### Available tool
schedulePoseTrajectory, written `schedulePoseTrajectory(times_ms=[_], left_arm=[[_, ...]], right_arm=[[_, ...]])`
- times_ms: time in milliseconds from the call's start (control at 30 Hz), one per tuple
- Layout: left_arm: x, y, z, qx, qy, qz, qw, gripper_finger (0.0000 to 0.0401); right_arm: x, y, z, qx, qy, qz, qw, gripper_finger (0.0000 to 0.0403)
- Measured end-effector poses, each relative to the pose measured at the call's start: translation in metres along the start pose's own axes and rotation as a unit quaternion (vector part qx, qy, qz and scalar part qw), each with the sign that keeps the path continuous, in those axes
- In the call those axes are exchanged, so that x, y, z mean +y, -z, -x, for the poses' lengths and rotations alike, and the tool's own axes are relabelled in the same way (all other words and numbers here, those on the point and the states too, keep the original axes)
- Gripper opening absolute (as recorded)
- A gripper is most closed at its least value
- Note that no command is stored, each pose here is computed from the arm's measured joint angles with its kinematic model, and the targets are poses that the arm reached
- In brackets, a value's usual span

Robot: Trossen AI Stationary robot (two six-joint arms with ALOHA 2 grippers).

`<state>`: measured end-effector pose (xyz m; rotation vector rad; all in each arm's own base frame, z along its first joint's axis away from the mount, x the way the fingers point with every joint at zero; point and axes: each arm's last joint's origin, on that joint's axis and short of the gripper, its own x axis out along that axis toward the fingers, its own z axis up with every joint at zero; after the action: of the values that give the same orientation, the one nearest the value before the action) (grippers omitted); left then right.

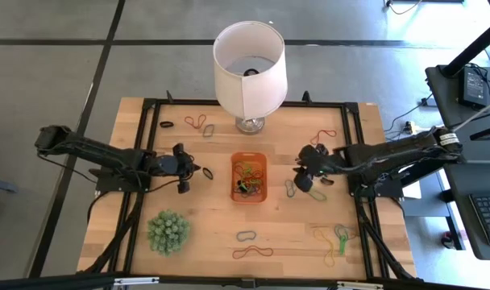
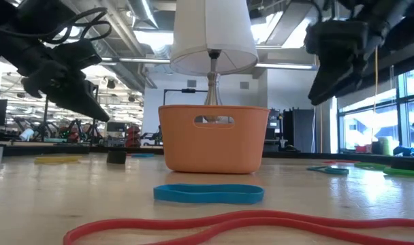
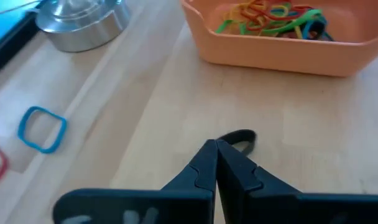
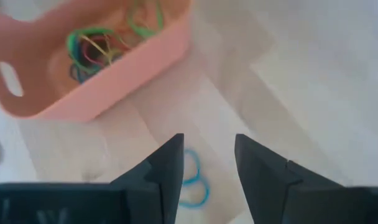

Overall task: Pick and place rubber bands into bin
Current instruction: Put the blue rubber band into the orange bin

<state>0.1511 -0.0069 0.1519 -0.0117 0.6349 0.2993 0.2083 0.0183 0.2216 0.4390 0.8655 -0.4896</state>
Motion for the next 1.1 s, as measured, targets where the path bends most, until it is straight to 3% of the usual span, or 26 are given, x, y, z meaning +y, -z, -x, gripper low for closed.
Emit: schedulePoseTrajectory(times_ms=[167,367,633,1100], left_arm=[[0.0,0.0,0.0,0.0,-0.004,0.0,1.0,0.0005],[0.0,0.0,0.0,0.0,-0.004,0.0,1.0,0.0001],[0.0,0.0,0.0,-0.001,-0.004,0.0,1.0,0.0007],[0.0,0.0,0.0,0.0,-0.001,0.0,1.0,0.0006]], right_arm=[[0.01,-0.007,-0.022,0.081,0.023,-0.043,0.996,0.0146],[0.02,-0.004,-0.056,0.131,0.065,-0.006,0.989,0.0146],[0.017,0.006,-0.092,0.218,0.07,0.028,0.973,0.0137],[0.012,0.008,-0.114,0.25,0.061,0.052,0.965,0.0063]])
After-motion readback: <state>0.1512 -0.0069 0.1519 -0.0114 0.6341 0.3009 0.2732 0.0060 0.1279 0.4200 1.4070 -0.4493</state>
